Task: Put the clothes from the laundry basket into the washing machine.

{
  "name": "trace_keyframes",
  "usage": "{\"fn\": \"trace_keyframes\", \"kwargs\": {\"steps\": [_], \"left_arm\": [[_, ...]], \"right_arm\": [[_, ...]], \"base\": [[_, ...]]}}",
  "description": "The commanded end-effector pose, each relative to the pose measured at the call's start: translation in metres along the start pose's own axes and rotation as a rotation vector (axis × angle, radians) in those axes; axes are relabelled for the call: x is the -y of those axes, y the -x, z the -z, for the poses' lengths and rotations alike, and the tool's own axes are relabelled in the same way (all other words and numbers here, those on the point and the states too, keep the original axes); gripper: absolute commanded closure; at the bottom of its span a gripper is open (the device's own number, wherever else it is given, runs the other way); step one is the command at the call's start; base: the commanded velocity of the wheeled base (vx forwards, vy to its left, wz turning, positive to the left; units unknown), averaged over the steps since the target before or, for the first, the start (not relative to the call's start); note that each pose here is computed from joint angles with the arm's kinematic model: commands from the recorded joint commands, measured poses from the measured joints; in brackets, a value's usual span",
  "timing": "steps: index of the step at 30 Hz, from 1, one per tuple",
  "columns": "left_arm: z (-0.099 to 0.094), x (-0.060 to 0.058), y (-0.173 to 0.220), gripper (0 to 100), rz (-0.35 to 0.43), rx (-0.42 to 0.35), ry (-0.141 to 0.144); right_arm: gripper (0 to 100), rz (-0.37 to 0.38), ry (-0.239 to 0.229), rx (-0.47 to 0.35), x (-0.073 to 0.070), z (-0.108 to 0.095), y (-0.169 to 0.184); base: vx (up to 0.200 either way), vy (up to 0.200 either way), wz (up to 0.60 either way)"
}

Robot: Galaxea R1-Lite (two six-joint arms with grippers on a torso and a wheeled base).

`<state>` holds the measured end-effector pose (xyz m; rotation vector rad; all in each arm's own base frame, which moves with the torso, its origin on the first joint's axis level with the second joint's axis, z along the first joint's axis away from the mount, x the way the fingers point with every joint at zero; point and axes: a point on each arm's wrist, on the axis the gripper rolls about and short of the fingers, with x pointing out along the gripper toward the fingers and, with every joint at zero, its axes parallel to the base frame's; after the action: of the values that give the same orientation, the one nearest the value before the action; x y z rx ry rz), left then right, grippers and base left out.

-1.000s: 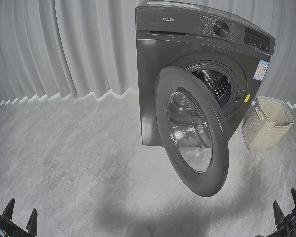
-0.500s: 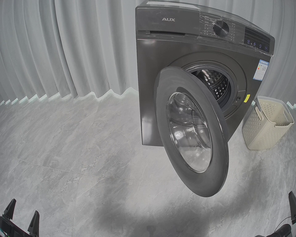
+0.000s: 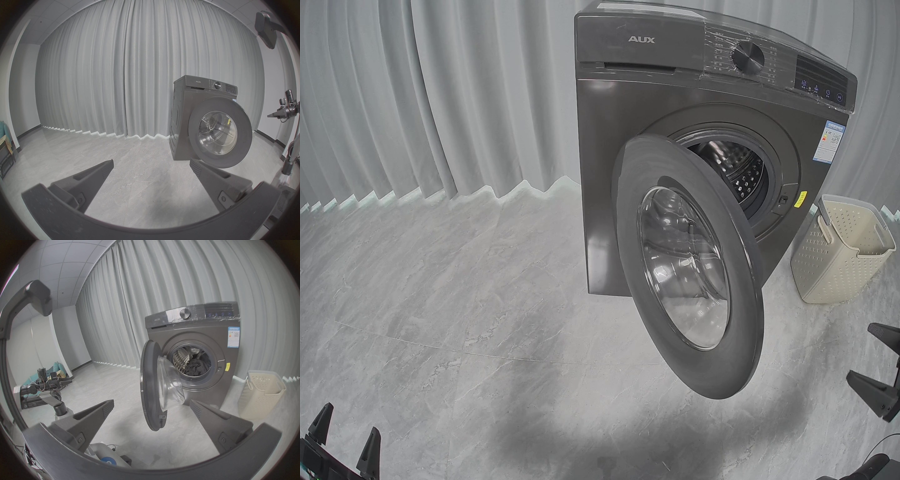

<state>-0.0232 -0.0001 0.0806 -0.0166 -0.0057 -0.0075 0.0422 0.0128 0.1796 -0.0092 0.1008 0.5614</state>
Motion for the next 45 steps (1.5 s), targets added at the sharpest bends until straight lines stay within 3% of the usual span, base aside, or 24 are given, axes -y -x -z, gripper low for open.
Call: {"fn": "trace_keyframes", "kwargs": {"steps": [1, 5, 6, 8, 12, 17, 21, 38, 45], "left_arm": [[0.005, 0.000, 0.000, 0, 0.006, -0.003, 0.002], [0.005, 0.000, 0.000, 0, 0.006, -0.004, 0.002], [0.005, 0.000, 0.000, 0, 0.006, -0.004, 0.002], [0.005, 0.000, 0.000, 0, 0.006, -0.004, 0.002], [0.005, 0.000, 0.000, 0, 0.006, -0.004, 0.002], [0.005, 0.000, 0.000, 0, 0.006, -0.004, 0.002], [0.005, 0.000, 0.000, 0, 0.006, -0.004, 0.002], [0.005, 0.000, 0.000, 0, 0.006, -0.004, 0.002], [0.005, 0.000, 0.000, 0, 0.006, -0.004, 0.002]], "right_arm": [[0, -0.069, -0.051, -0.129, 0.018, -0.015, -0.052], [0, -0.099, -0.090, -0.144, 0.022, -0.018, -0.073], [0, -0.148, -0.103, -0.119, 0.018, -0.022, -0.089], [0, -0.162, -0.112, -0.105, 0.016, -0.024, -0.096], [0, -0.084, -0.118, -0.093, 0.013, -0.029, -0.129], [0, -0.056, -0.129, -0.085, 0.017, -0.036, -0.148], [0, -0.032, -0.131, -0.069, 0.017, -0.041, -0.151], [0, -0.052, -0.133, -0.070, 0.014, -0.041, -0.152], [0, 0.039, -0.138, -0.076, 0.024, -0.041, -0.161]], "base": [[0.000, 0.000, 0.00], [0.000, 0.000, 0.00], [0.000, 0.000, 0.00], [0.000, 0.000, 0.00], [0.000, 0.000, 0.00], [0.000, 0.000, 0.00], [0.000, 0.000, 0.00], [0.000, 0.000, 0.00], [0.000, 0.000, 0.00]]}}
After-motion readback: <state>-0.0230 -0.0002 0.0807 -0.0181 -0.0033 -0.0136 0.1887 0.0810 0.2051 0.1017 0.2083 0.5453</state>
